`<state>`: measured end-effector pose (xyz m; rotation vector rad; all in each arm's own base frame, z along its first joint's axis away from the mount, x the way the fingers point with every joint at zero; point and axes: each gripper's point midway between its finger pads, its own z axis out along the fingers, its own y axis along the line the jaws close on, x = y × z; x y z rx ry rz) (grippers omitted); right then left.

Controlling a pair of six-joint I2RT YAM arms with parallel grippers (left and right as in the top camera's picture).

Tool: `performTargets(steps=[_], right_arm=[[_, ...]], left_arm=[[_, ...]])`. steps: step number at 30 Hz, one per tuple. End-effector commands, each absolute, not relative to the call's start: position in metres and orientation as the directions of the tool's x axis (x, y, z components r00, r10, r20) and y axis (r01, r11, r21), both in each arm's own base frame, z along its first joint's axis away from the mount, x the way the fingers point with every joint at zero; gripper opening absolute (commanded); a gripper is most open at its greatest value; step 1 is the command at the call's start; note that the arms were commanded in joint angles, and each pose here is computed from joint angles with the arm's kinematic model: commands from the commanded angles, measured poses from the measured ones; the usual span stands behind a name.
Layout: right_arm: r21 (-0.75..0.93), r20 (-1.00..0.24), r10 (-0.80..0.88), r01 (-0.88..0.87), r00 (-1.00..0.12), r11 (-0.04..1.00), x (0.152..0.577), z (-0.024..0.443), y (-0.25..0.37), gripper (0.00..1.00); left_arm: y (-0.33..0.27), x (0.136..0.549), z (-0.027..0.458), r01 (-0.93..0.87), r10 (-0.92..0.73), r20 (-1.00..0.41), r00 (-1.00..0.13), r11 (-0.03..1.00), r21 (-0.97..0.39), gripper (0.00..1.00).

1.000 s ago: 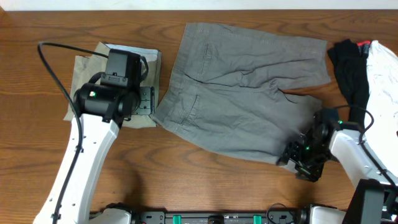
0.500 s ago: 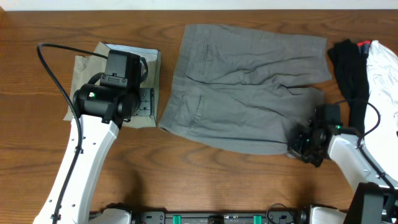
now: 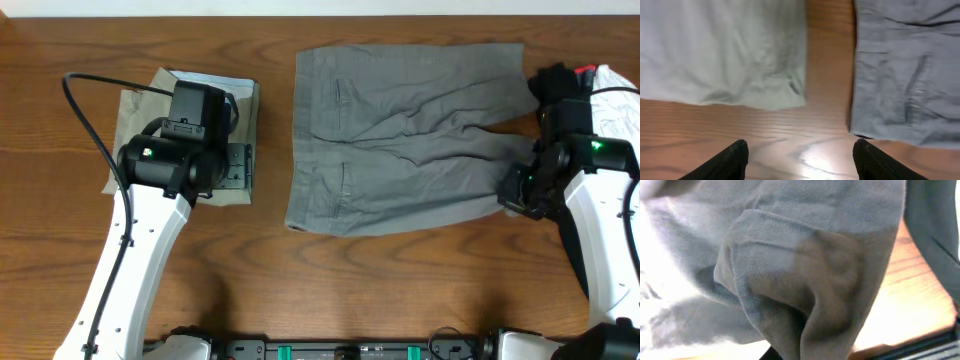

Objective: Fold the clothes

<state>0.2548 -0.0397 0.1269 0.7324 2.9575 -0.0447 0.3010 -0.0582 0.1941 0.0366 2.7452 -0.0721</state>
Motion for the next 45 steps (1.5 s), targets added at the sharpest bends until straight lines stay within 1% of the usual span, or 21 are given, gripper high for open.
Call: performTargets(steps=[1,4,6,7,8,9,11,16,21,25,28,29,30,31,35,37,40,45], right_arm=[[-0.049,-0.096,0.455,0.461,-0.885,0.886,0.249,0.126,-0.048,0.12],[-0.056,-0.077,0.451,0.456,-0.889,0.888,0.244,0.123,-0.048,0.36],[-0.053,-0.073,0.449,0.453,-0.891,0.89,0.243,0.122,-0.047,0.59],[-0.045,-0.068,0.44,0.443,-0.896,0.895,0.244,0.122,-0.045,0.62],[-0.034,-0.064,0.435,0.437,-0.898,0.899,0.244,0.121,-0.043,0.69],[-0.021,-0.056,0.435,0.436,-0.899,0.9,0.244,0.12,-0.04,0.74],[0.0,-0.044,0.433,0.433,-0.9,0.901,0.243,0.114,-0.036,0.79],[0.062,-0.006,0.443,0.442,-0.897,0.895,0.241,0.094,-0.026,0.85],[0.105,0.033,0.468,0.469,-0.883,0.877,0.234,0.083,-0.023,0.85],[0.103,0.038,0.472,0.473,-0.881,0.875,0.233,0.083,-0.023,0.86],[0.104,0.037,0.472,0.473,-0.881,0.875,0.233,0.083,-0.023,0.86],[0.103,0.038,0.472,0.473,-0.881,0.875,0.233,0.083,-0.023,0.86],[0.103,0.038,0.472,0.473,-0.881,0.875,0.233,0.083,-0.023,0.86],[0.102,0.038,0.471,0.473,-0.881,0.875,0.233,0.083,-0.023,0.87],[0.104,0.03,0.472,0.473,-0.881,0.875,0.235,0.083,-0.024,0.88],[0.107,0.023,0.482,0.482,-0.876,0.87,0.236,0.082,-0.026,0.89],[0.112,0.007,0.507,0.504,-0.862,0.856,0.24,0.082,-0.033,0.89],[0.109,0.015,0.527,0.526,-0.85,0.844,0.235,0.081,-0.043,0.9]], left_arm=[[-0.076,0.293,0.192,0.044,-0.016,-0.349,-0.937,0.986,-0.163,0.69],[-0.085,0.282,0.176,0.048,-0.013,-0.295,-0.955,0.979,-0.2,0.68],[-0.088,0.273,0.159,0.037,-0.015,-0.254,-0.967,0.979,-0.2,0.68],[-0.091,0.269,0.151,0.039,-0.01,-0.237,-0.971,0.979,-0.202,0.68],[-0.095,0.264,0.141,0.048,0.001,-0.219,-0.976,0.977,-0.208,0.68],[-0.099,0.261,0.133,0.06,0.014,-0.208,-0.978,0.974,-0.216,0.68],[-0.108,0.255,0.116,0.087,0.041,-0.198,-0.979,0.969,-0.231,0.68],[-0.125,0.249,0.072,0.129,0.078,-0.21,-0.975,0.962,-0.242,0.68],[-0.133,0.245,0.038,0.145,0.102,-0.182,-0.978,0.961,-0.236,0.68],[-0.136,0.253,0.018,0.071,0.036,-0.146,-0.989,0.967,-0.244,0.69],[-0.137,0.255,0.002,-0.039,-0.064,-0.094,-0.994,0.968,-0.247,0.68],[-0.138,0.254,-0.003,-0.063,-0.084,-0.074,-0.994,0.967,-0.248,0.67],[-0.138,0.252,-0.007,-0.082,-0.099,-0.054,-0.994,0.965,-0.249,0.63],[-0.138,0.251,-0.011,-0.098,-0.111,-0.038,-0.993,0.965,-0.245,0.54],[-0.137,0.249,-0.012,-0.111,-0.121,-0.027,-0.992,0.965,-0.24,0.06],[-0.132,0.249,-0.009,-0.134,-0.145,-0.03,-0.989,0.966,-0.223,0.06],[-0.112,0.245,0.001,-0.192,-0.2,-0.04,-0.979,0.969,-0.153,0.06],[-0.094,0.246,0.023,-0.227,-0.24,-0.089,-0.967,0.965,-0.132,0.06]])
